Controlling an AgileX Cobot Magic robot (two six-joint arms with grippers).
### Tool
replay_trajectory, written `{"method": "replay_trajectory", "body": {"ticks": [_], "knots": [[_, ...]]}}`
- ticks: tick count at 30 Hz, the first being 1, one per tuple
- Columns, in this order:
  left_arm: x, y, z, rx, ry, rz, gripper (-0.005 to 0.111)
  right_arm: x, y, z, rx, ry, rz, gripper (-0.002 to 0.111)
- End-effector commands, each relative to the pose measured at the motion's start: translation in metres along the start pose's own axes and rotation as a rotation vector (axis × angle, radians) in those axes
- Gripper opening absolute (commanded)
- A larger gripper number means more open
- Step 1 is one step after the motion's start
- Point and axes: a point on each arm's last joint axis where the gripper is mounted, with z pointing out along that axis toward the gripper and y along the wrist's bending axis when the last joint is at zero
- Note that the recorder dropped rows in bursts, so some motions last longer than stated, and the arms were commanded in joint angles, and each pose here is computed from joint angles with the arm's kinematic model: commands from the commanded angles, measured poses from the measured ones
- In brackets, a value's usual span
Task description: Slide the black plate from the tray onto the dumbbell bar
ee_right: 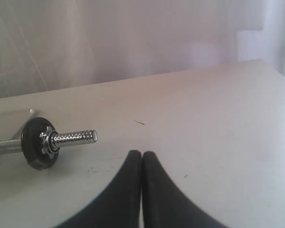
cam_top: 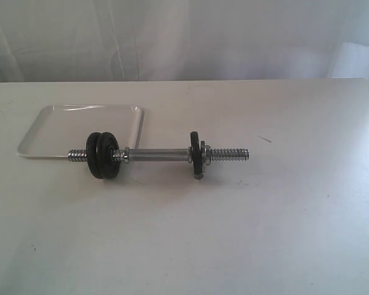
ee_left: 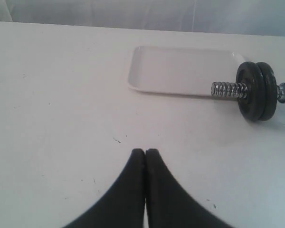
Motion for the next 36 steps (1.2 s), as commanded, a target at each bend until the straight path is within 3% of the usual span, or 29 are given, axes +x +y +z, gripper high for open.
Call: {"method": "replay_trajectory", "body": {"ticks": [1, 10, 14, 20, 36], "knots": [[0.005, 0.001, 0.000, -0.005, 0.043, 0.018, 0.000, 0.002, 0.000, 0.000, -0.003, 0.011, 0.043, 0.000], [0.008, 0.001, 0.000, -0.008, 0.074, 0.023, 0.000, 0.003, 0.000, 0.000, -0.001, 0.018, -0.082, 0.000], [0.009, 0.001, 0.000, -0.009, 0.085, 0.027, 0.000, 0.004, 0.000, 0.000, -0.002, 0.037, -0.075, 0.000], [0.011, 0.001, -0.001, -0.006, 0.111, 0.130, 0.000, 0.012, -0.001, -0.001, 0.003, 0.115, -0.082, 0.000], [0.011, 0.001, -0.001, -0.005, 0.114, 0.118, 0.000, 0.013, -0.002, -0.001, 0.014, 0.129, -0.118, 0.000]]}}
